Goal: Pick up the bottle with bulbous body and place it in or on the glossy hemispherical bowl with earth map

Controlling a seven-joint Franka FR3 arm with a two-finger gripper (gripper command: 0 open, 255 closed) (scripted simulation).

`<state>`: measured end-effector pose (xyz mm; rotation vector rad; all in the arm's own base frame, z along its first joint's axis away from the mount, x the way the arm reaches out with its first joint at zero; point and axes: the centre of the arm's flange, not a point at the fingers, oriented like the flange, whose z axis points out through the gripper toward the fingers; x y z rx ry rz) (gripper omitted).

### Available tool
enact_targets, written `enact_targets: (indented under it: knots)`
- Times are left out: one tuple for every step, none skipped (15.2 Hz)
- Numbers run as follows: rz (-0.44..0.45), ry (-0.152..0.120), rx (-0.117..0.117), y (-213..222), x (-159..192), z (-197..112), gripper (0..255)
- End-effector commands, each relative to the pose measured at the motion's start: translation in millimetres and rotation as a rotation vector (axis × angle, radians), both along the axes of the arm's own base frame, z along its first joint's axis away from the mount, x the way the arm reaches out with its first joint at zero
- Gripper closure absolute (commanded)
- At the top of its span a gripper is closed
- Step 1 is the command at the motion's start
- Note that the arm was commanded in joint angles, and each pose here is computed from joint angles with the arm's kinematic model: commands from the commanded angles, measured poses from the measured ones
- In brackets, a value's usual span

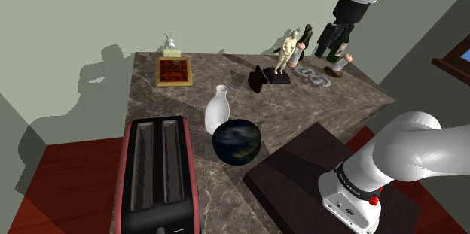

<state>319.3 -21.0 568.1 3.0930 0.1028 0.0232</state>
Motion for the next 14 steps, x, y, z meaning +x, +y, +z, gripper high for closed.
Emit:
enact_targets:
  knots:
    - [0.0, 0.0, 0.0, 0.0, 0.0, 0.0, 0]
    - [-0.003, 0.001, 0.002, 7.9, 7.0, -7.7, 0]
    - [-0.005, 0.002, 0.005, 15.9, 14.0, -15.3, 0]
    - [-0.008, 0.004, 0.007, 23.8, 21.1, -23.0, 0]
    - [-0.011, 0.005, 0.009, 31.7, 28.1, -30.6, 0]
    - [-0.013, 0.006, 0.012, 39.7, 35.2, -38.2, 0]
    - [-0.016, 0.007, 0.014, 47.6, 42.3, -45.8, 0]
    - [-0.019, 0.008, 0.016, 55.5, 49.4, -53.4, 0]
    - [-0.022, 0.01, 0.019, 63.5, 56.5, -61.0, 0]
    - [-0.024, 0.011, 0.021, 71.4, 63.6, -68.6, 0]
    - [-0.027, 0.012, 0.024, 79.3, 70.7, -76.2, 0]
    - [-0.03, 0.013, 0.026, 87.2, 77.9, -83.8, 0]
    - [-0.032, 0.014, 0.028, 95.1, 85.0, -91.3, 0]
    - [-0.035, 0.016, 0.031, 103.1, 92.2, -98.9, 0]
